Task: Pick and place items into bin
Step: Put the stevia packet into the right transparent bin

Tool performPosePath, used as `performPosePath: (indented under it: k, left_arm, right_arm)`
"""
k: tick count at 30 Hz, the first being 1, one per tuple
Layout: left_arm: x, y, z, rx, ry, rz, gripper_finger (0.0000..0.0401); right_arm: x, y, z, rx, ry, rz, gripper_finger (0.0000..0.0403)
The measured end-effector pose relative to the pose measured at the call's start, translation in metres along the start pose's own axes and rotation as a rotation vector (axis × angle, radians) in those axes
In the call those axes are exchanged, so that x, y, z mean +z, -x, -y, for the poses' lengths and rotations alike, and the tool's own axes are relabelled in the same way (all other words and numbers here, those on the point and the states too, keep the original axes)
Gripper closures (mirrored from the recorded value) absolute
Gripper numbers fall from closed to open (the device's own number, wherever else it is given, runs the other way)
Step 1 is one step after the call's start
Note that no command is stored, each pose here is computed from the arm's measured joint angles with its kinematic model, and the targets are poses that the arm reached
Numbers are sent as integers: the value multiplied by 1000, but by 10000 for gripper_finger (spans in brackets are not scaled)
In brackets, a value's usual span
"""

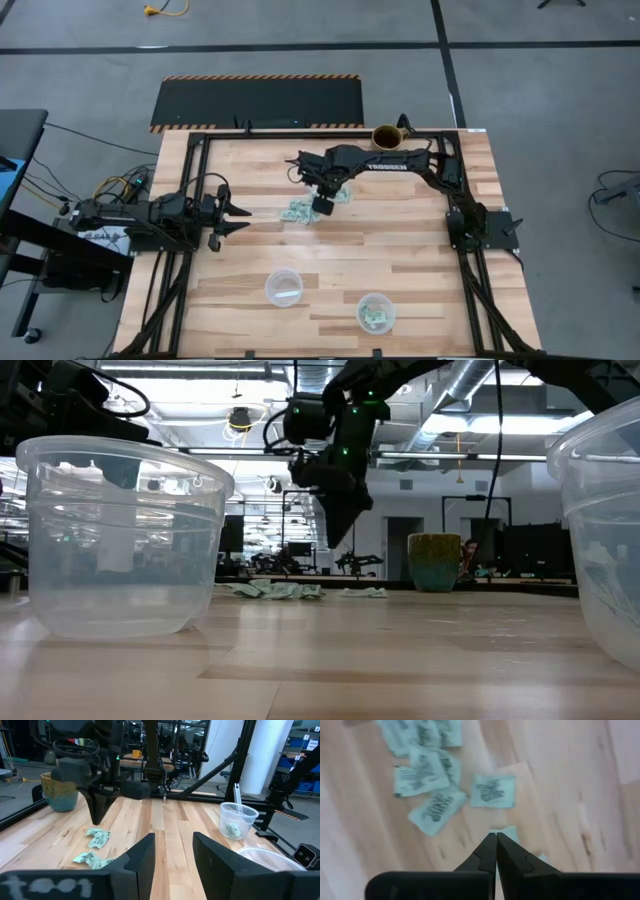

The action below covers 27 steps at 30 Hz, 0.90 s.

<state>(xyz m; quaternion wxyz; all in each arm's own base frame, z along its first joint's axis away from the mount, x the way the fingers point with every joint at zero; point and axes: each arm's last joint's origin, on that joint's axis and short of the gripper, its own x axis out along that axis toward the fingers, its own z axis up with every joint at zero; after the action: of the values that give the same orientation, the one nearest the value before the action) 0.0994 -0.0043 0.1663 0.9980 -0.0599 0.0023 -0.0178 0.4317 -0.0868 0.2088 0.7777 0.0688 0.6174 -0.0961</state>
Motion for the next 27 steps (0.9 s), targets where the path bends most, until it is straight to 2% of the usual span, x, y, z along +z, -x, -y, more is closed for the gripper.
performPosePath:
  k: [4, 17, 22, 27]
  left_arm:
    - [0, 0, 0, 0, 0, 0, 280]
    - [0, 0, 0, 1, 0, -1, 280]
    - [0, 0, 0, 1, 0, 0, 280]
    - [0, 0, 0, 1, 0, 0, 280]
  right_arm:
    - [-2, 0, -1, 27, 3, -19, 378]
    - [-15, -23, 1, 20, 7, -71, 248]
    - [-21, -38, 1, 18, 8, -65, 233]
    - [-26, -50, 6, -14, -2, -49, 240]
